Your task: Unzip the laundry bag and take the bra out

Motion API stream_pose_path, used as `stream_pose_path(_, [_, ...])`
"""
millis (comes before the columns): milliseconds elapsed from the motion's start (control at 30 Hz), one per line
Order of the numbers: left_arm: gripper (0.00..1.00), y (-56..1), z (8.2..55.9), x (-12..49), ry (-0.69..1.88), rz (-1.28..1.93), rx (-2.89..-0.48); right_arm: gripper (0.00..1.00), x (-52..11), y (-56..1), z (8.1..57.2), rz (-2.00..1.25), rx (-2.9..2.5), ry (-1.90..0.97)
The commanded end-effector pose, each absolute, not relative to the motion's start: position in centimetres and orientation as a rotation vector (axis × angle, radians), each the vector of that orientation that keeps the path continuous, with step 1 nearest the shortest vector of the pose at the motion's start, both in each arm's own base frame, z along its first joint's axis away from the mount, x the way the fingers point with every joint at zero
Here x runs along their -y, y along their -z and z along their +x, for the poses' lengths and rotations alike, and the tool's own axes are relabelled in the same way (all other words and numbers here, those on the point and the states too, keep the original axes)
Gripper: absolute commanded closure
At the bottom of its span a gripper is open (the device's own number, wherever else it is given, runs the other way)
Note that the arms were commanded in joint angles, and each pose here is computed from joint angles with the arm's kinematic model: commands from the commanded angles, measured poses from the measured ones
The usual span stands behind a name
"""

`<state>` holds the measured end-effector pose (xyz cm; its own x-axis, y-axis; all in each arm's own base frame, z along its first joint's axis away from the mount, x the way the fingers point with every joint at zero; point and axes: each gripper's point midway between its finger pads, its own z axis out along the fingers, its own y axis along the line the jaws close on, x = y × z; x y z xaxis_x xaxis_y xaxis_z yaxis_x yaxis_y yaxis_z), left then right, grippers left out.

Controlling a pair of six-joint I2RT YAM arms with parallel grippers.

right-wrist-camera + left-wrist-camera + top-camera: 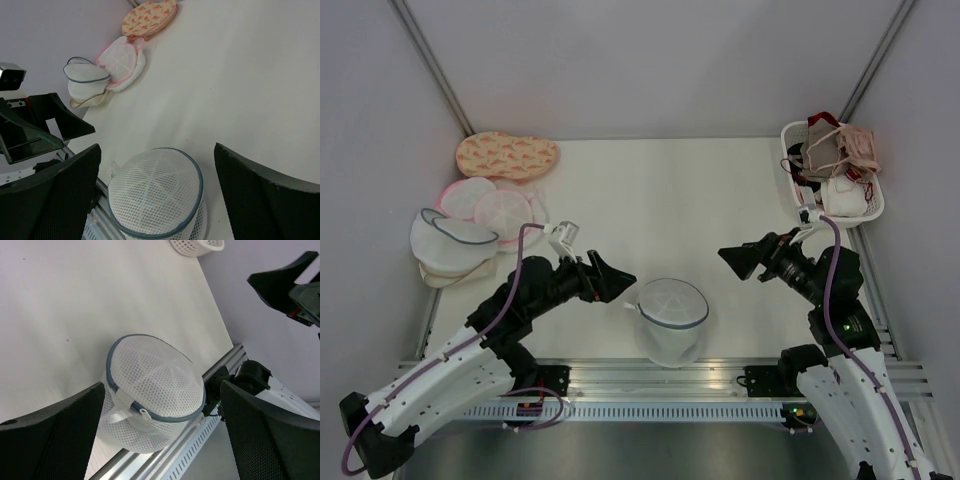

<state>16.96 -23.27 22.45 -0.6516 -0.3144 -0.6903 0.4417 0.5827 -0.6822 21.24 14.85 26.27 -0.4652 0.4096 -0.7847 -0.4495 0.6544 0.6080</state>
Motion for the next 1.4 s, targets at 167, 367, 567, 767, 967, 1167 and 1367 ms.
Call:
stream_pose_path(167, [0.00,-16.9,18.9,23.3,0.967,-0.112,-2.246,0.02,-14.5,-26.3,21.2,-0.054,-1.784,-0.958])
stream_pose_path(367, [0.00,-13.1,18.0,27.8,1.154,-0.236,-2.500,0.02,-14.1,-26.5,20.8,-0.055,-1.775,-0.931])
stream_pose_path(567, [0.01,-13.1,18.9,28.6,1.428,-0.503,-2.466,0.02,-13.2,-26.7,20.2,-0.049,-1.768,-0.870])
stream_pose_path(767, [0.00,-14.0,17.4,30.0,1.659,-0.523,-2.486,0.02,-12.9,-26.4,20.2,-0.048,-1.776,-0.846])
stream_pose_path(967, [0.17,-13.4,16.2,30.6,1.722,-0.450,-2.542,0.02,-12.9,-26.2,20.5,-0.044,-1.774,-0.844])
stream_pose_path(1167, [0.98,-13.5,15.8,31.1,1.803,-0.380,-2.524,0.02,-12.9,-26.0,20.4,-0.044,-1.782,-0.847])
stream_pose_path(1367, [0.98,-13.8,16.4,30.6,1.775,-0.423,-2.463,0.02,-12.8,-25.7,20.3,-0.069,-1.785,-0.827])
